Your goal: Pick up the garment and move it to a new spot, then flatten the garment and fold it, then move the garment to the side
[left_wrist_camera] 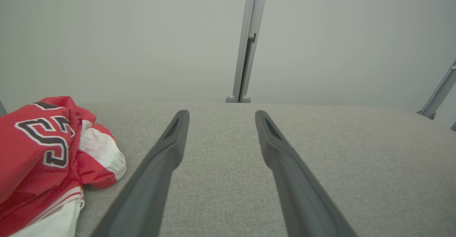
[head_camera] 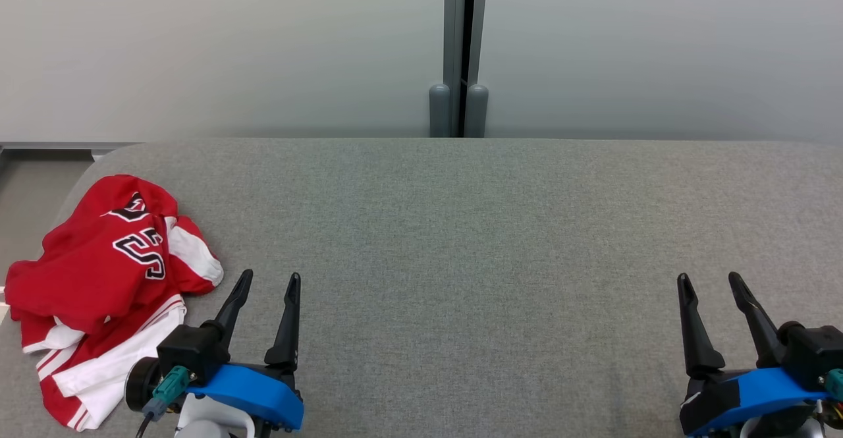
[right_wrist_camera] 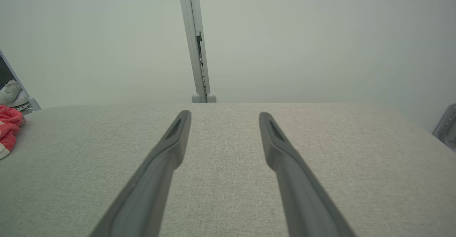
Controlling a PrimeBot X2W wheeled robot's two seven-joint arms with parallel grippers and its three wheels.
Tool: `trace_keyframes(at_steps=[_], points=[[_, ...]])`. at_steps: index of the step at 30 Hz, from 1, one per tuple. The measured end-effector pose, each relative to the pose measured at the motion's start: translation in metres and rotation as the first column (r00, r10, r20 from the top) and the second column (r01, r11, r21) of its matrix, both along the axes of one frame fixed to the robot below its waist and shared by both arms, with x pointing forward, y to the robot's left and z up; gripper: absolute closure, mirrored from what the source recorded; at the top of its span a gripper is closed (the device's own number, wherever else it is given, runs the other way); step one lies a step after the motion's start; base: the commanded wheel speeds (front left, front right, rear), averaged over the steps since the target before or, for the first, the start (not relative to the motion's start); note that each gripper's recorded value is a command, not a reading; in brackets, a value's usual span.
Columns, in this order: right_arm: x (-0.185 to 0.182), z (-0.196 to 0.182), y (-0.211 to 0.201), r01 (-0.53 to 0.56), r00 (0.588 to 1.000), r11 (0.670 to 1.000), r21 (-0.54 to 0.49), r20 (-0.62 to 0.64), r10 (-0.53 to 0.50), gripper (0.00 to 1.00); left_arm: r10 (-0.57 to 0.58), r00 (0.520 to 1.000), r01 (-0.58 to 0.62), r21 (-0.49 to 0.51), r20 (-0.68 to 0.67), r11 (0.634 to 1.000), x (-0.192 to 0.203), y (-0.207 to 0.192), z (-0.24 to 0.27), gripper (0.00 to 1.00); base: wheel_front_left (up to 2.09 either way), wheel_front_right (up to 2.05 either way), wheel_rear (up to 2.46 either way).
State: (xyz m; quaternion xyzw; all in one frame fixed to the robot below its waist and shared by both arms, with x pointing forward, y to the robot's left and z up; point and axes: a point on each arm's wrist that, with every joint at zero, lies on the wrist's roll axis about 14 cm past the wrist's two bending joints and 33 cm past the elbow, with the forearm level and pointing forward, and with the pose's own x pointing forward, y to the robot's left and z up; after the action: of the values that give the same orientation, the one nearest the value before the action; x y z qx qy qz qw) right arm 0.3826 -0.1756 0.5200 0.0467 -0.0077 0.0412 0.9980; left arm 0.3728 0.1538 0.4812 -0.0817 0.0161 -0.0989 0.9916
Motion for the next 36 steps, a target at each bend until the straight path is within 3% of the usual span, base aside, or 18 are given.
trace_keyframes(at_steps=[21,29,36], points=[[0.001,0.0,-0.004,0.012,1.0,1.0,0.011,0.009,-0.012,0.0,0.006,1.0,-0.006,0.027,-0.001,1.0,0.002,0.003,-0.002,0.0,0.0,0.0,0.0],[0.016,0.013,0.036,-0.103,0.994,0.995,0.012,0.047,0.102,0.0,0.121,0.992,-0.121,0.038,0.02,0.992,-0.006,0.041,0.005,0.0,0.0,0.0,0.0],[0.031,0.023,0.088,-0.242,0.968,0.97,0.015,0.076,0.24,0.0,0.263,0.964,-0.264,0.04,0.029,0.964,-0.028,0.087,0.009,0.0,0.0,0.0,0.0]])
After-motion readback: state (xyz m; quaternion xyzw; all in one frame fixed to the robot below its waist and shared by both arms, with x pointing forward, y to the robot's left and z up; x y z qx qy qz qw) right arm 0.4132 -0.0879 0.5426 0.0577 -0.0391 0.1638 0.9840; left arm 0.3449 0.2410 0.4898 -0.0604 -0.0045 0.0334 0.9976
